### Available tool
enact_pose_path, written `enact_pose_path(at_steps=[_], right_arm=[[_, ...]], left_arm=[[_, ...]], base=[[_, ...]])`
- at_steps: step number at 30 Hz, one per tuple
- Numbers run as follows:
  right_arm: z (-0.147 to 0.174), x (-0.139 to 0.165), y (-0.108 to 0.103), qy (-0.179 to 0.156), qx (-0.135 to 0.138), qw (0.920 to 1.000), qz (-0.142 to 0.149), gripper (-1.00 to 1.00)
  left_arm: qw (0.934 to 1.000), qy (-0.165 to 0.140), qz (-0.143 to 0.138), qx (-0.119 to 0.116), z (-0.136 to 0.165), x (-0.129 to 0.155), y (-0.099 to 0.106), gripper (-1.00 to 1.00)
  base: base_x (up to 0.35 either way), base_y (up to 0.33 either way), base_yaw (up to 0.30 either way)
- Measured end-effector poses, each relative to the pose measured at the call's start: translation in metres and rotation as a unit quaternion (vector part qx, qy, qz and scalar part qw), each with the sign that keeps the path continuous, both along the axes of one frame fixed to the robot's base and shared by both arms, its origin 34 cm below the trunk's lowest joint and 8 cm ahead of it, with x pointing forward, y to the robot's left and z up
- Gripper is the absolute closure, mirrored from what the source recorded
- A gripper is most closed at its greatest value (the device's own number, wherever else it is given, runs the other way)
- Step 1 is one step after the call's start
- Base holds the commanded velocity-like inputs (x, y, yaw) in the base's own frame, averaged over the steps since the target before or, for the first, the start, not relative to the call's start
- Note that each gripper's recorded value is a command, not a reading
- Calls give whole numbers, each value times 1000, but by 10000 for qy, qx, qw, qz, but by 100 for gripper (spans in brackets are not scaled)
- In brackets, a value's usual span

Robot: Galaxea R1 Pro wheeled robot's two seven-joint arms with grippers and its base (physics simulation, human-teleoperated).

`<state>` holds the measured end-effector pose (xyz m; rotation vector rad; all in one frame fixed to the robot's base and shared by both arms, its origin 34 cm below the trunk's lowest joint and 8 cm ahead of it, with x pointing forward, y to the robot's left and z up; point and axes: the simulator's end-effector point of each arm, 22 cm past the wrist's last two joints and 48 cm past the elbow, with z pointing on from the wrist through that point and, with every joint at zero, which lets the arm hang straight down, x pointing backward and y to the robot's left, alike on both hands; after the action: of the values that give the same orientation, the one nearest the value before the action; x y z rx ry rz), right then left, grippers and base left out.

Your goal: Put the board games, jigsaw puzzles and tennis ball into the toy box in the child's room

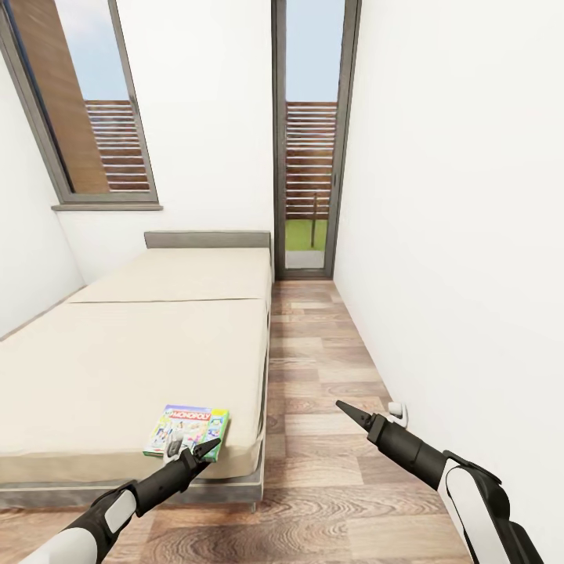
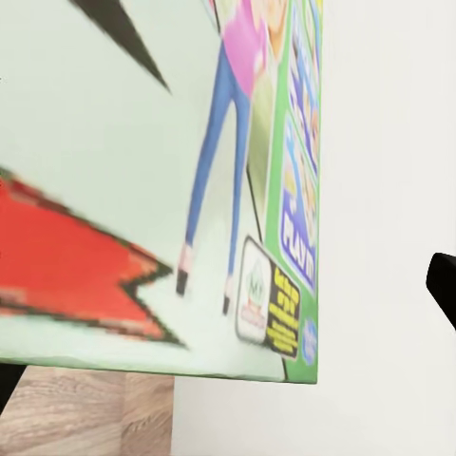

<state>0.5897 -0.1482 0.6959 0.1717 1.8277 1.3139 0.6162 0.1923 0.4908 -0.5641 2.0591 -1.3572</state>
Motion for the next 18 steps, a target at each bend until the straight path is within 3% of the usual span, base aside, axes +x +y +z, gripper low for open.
enact_pose_path(at_steps=[8,9,13,18], right_arm=[[0,0,0,0,0,10000,0,-100],[0,0,0,0,0,10000,0,-100],[0,0,0,0,0,10000,-1,-100],[0,0,0,-2,-1,10000,1,-100]], left_arm=[[10000,-3,-1,0,0,0,0,-100],[10000,-4,-2,1,0,0,0,100],[10000,-20,6,1,1,1,0,100],[9998,-41,49,-179,7,2,0,100]], base=[[0,0,0],[0,0,0],[0,0,0],[0,0,0]])
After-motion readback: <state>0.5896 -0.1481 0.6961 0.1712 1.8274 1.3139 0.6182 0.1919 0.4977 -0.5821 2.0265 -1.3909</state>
